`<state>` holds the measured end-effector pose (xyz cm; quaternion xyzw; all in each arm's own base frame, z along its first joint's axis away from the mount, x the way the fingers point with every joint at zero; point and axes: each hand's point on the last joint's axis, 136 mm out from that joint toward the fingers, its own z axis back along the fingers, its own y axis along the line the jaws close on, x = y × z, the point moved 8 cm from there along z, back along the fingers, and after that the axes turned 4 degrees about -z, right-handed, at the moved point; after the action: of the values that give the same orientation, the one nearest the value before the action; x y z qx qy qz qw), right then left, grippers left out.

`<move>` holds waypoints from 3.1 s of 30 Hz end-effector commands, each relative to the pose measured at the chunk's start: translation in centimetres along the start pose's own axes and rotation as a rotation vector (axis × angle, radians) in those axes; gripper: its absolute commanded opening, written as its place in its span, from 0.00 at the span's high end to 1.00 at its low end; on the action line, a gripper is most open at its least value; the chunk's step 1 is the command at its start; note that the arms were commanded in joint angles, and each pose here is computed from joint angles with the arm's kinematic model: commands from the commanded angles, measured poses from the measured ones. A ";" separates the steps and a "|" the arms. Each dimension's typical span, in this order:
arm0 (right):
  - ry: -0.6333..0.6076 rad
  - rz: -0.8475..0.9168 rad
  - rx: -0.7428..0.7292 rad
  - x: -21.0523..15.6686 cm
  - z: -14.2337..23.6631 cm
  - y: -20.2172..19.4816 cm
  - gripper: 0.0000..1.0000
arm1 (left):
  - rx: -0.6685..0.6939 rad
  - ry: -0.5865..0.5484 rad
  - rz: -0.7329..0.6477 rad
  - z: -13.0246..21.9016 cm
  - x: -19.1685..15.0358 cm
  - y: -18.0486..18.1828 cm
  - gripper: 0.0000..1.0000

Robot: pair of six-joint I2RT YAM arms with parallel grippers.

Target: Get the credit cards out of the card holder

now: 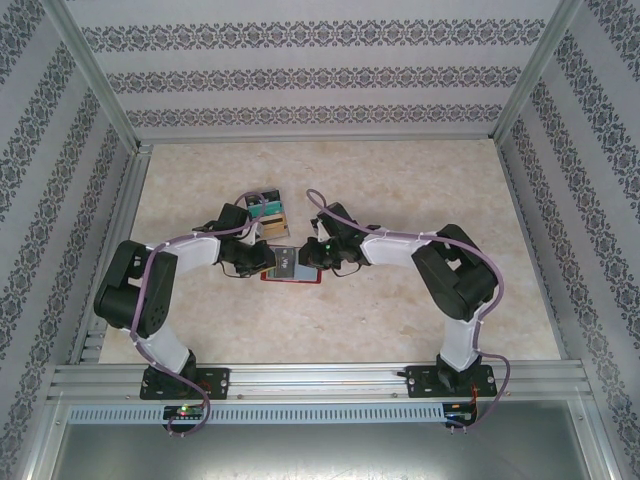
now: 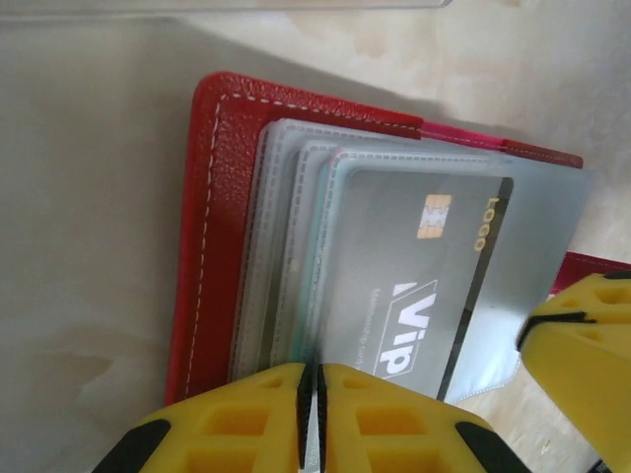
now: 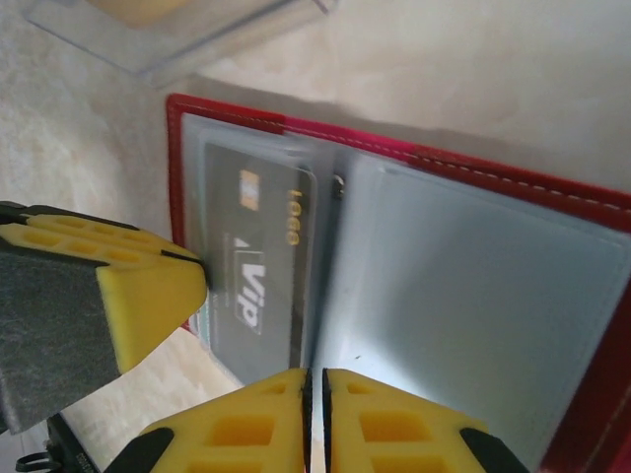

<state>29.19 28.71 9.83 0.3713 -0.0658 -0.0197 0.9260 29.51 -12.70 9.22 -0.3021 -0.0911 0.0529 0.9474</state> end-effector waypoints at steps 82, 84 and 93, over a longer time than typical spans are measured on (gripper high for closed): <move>0.021 -0.112 0.117 1.0 -0.9 -2.4 1.00 | 0.112 -0.013 0.053 2.3 0.5 0.0 0.91; 0.024 -0.111 0.117 1.0 -1.0 -2.3 1.00 | 0.079 -0.017 0.041 2.2 0.7 -0.8 0.91; 0.026 -0.106 0.118 0.9 -1.1 -2.2 0.90 | 0.051 0.042 0.034 -0.9 0.2 -1.0 0.93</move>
<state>30.22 27.32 7.66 0.4318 -0.0318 -0.0685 0.8988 29.66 -13.43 9.68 -0.2717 -0.0711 0.0620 0.9578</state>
